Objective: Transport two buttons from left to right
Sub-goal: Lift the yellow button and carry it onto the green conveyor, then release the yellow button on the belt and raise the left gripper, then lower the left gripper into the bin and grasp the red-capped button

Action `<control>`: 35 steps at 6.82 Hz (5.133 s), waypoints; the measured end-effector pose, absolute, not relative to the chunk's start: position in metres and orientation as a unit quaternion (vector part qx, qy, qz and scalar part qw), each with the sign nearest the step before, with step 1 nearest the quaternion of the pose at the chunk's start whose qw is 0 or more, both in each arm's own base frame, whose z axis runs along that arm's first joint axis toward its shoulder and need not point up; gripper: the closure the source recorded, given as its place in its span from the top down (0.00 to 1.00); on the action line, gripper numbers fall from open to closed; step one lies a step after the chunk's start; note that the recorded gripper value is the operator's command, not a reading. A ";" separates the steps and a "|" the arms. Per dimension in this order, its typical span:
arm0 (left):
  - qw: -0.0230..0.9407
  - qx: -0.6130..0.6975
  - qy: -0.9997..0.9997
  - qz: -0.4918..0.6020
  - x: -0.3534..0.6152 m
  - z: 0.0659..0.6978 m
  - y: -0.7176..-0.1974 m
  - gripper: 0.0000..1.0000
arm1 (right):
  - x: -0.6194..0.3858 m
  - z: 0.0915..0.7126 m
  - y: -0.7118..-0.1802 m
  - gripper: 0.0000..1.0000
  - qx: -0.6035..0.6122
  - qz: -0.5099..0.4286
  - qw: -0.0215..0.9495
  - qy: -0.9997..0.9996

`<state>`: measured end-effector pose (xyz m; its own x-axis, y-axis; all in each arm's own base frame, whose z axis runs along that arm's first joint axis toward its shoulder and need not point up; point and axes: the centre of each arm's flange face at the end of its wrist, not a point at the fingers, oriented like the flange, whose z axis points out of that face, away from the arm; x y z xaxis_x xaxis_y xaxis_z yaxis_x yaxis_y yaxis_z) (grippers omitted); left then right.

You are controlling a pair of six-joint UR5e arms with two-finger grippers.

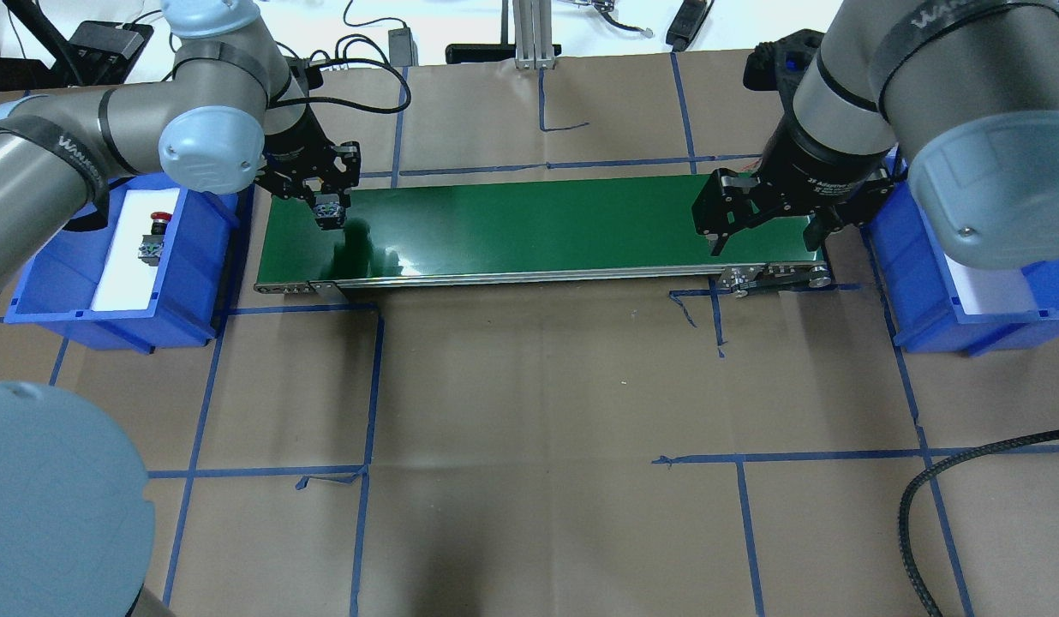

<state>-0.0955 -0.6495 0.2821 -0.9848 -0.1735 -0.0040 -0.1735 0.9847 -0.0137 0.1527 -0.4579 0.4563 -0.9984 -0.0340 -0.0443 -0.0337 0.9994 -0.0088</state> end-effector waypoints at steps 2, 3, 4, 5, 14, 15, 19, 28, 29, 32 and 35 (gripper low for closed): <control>0.003 -0.086 0.996 -0.001 -0.100 0.264 -0.641 0.23 | 0.153 0.457 -0.458 1.00 -0.017 -0.005 0.021 1.000; 0.002 -0.087 0.996 -0.007 -0.101 0.257 -0.636 0.96 | 0.152 0.458 -0.459 1.00 -0.018 -0.005 0.021 1.000; 0.002 -0.087 0.996 -0.018 -0.101 0.252 -0.632 1.00 | 0.152 0.458 -0.459 1.00 -0.018 -0.005 0.021 1.000; 0.002 -0.089 0.996 -0.028 -0.100 0.254 -0.633 1.00 | 0.152 0.458 -0.459 1.00 -0.018 -0.006 0.021 1.000; 0.006 -0.055 0.998 -0.032 -0.004 0.429 -0.647 1.00 | 0.152 0.460 -0.459 1.00 -0.017 -0.008 0.020 1.000; 0.007 -0.056 0.998 -0.027 0.042 0.426 -0.648 1.00 | 0.152 0.462 -0.460 1.00 -0.017 -0.010 0.020 1.000; 0.000 -0.005 1.000 0.004 0.187 0.381 -0.639 1.00 | 0.152 0.464 -0.460 1.00 -0.017 -0.012 0.021 1.000; 0.001 0.012 1.000 -0.005 0.212 0.220 -0.657 0.99 | 0.153 0.465 -0.461 1.00 -0.017 -0.015 0.022 0.999; 0.001 0.011 1.000 -0.003 0.211 0.214 -0.656 0.71 | 0.153 0.464 -0.462 1.00 -0.017 -0.014 0.023 0.999; 0.002 0.010 1.000 -0.003 0.212 0.213 -0.657 0.13 | 0.153 0.454 -0.470 1.00 -0.016 -0.007 0.024 1.000; 0.007 0.007 1.000 -0.012 0.214 0.224 -0.661 0.08 | 0.154 0.454 -0.474 1.00 -0.017 -0.017 0.025 0.999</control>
<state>0.2145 -0.6609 0.2242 -0.9998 0.0146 -0.0140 0.0149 0.9996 -0.0235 0.1537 -0.4738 0.4542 -0.9982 -0.0340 -0.0487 -0.0323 0.9989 -0.0349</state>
